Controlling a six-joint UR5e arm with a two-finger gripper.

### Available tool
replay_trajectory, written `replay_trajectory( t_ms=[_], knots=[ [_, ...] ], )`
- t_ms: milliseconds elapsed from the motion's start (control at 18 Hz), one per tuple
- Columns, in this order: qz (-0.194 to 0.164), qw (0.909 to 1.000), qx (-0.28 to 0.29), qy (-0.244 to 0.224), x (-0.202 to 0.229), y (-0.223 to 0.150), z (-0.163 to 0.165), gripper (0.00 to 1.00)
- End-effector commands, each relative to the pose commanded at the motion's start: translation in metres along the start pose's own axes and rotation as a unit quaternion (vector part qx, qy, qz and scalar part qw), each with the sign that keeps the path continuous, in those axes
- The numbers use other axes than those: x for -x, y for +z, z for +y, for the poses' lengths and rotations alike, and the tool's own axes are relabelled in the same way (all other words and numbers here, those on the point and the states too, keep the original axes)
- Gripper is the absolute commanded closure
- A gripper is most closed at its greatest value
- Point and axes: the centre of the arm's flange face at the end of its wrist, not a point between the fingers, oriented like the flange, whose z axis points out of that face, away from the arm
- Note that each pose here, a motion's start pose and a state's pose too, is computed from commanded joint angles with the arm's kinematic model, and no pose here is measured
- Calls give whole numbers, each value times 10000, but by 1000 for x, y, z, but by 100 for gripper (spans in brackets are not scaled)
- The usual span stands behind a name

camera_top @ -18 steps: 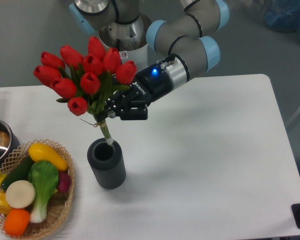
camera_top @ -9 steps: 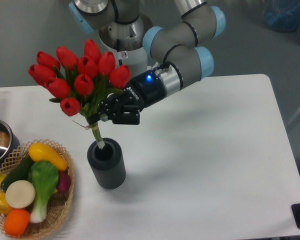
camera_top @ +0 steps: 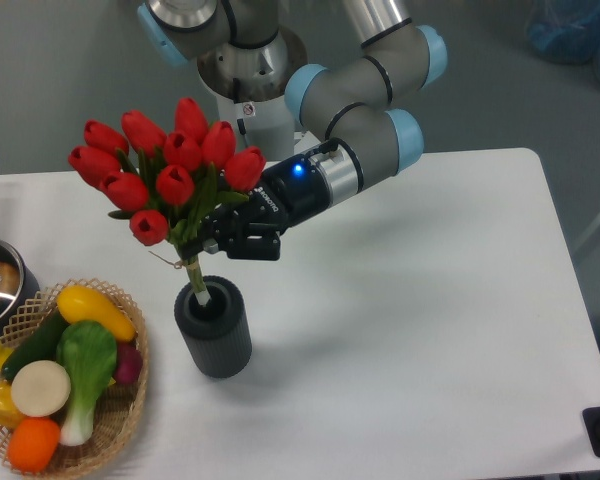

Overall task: Insert the flowers into the vase
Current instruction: 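Lower the tulip stems into the vase opening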

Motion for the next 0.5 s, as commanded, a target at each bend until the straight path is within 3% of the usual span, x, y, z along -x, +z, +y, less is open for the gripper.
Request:
replay_trajectory(
  t_ms=[500],
  knots=[
    [-5, 10000, -1, 0, 0, 0, 11, 92]
  ],
)
